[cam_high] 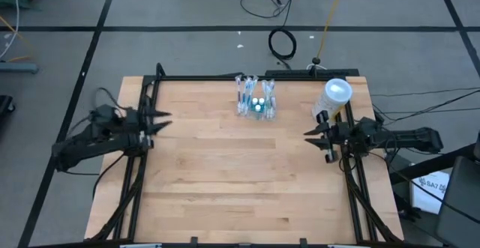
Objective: Pick & Place toothbrushing station
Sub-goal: Return to Home Position
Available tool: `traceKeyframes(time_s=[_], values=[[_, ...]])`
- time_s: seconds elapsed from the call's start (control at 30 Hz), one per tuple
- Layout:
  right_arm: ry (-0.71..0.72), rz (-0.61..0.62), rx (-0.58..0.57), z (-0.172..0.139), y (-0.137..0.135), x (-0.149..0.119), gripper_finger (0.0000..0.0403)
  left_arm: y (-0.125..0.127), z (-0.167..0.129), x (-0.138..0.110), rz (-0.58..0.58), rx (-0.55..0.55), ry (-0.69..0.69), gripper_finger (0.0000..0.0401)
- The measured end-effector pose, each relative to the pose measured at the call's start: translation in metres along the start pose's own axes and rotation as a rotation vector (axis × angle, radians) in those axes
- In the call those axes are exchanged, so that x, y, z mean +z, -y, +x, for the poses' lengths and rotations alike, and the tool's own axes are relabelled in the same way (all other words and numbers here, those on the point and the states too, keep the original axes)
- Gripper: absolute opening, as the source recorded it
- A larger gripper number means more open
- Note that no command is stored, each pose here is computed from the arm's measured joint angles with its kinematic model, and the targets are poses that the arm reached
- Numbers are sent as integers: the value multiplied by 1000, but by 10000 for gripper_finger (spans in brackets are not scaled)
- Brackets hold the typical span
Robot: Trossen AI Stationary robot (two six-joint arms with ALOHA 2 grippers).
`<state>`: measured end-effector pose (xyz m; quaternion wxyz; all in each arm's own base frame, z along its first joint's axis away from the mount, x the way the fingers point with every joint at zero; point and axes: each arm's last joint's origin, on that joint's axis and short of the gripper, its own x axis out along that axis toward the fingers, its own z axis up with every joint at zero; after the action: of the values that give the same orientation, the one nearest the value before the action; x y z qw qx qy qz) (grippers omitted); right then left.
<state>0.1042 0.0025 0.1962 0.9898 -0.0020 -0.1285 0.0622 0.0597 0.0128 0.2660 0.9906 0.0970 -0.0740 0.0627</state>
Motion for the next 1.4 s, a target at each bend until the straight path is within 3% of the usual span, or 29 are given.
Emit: traceKeyframes(time_s=[0.2,0.27,0.57,0.8,1.1,1.4], values=[[29,-7,20,-9,-1,3,77,2,8,-17,33,-30,68,124],[33,-10,21,-11,-2,3,77,4,12,-31,20,-38,42,124],[-31,2,44,-11,-2,-3,77,10,20,-73,0,-49,156,124],[-63,7,41,-12,-2,-7,77,13,21,-77,-61,-156,115,124],[-72,9,40,-12,-2,-7,77,9,21,-97,-174,70,-107,124],[-72,9,40,-12,-2,-7,77,9,22,-104,-180,111,-186,124]])
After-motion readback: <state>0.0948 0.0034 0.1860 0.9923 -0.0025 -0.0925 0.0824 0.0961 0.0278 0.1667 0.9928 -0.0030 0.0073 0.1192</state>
